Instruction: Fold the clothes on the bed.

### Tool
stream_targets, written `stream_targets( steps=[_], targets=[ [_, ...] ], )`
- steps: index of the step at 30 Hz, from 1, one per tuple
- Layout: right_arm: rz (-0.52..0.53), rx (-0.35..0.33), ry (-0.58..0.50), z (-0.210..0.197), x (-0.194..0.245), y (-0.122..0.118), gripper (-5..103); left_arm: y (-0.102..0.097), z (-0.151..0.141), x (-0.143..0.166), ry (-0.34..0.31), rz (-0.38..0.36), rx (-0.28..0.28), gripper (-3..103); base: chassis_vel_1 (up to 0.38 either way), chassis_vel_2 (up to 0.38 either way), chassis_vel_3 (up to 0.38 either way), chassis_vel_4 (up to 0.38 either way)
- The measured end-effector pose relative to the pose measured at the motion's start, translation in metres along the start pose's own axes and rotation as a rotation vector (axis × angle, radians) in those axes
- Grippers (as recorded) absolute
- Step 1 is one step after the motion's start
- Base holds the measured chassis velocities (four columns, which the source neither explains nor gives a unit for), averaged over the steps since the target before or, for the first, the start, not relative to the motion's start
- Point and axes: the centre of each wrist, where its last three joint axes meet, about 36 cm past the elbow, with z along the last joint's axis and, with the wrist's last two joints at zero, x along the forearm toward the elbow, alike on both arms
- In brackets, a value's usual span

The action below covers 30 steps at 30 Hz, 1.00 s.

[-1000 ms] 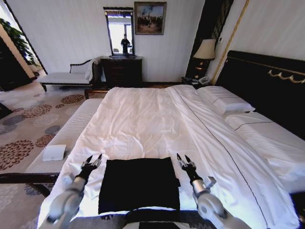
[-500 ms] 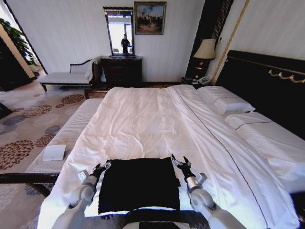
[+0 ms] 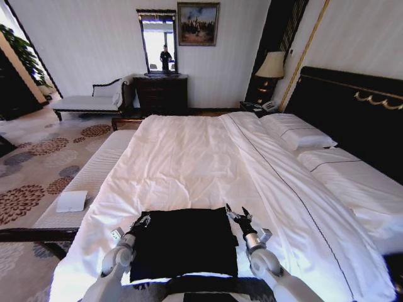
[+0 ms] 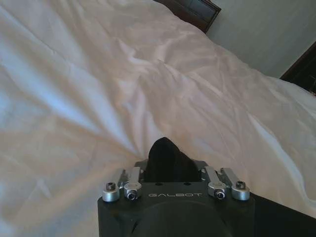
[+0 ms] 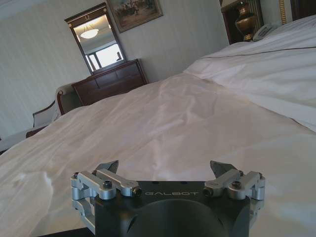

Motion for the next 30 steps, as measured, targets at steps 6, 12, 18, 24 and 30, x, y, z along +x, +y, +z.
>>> stream_targets(
  steps=[6, 12, 18, 24, 30],
  targets=[
    [0.014, 0.003, 0.002, 0.002, 0.001, -0.002, 100, 0.002, -0.003, 0.0, -0.012, -0.003, 0.007, 24, 0.0, 0.0, 0.0, 0.0],
    [0.03, 0.01, 0.002, 0.004, -0.006, -0.008, 100, 0.005, -0.009, 0.002, -0.026, -0.007, 0.016, 3, 0.0, 0.0, 0.0, 0.0],
    [0.003, -0.064, 0.037, 0.005, -0.026, -0.024, 100, 0.012, -0.014, 0.005, -0.033, -0.016, 0.025, 1, 0.0, 0.0, 0.0, 0.0],
    [-0.1, -0.149, 0.08, 0.005, -0.048, -0.045, 100, 0.017, -0.014, 0.007, -0.043, -0.024, 0.034, 1, 0.0, 0.0, 0.0, 0.0],
    [-0.164, -0.203, 0.106, 0.01, -0.056, -0.053, 100, 0.02, -0.015, 0.007, -0.048, -0.025, 0.037, 1, 0.0, 0.0, 0.0, 0.0]
  ],
)
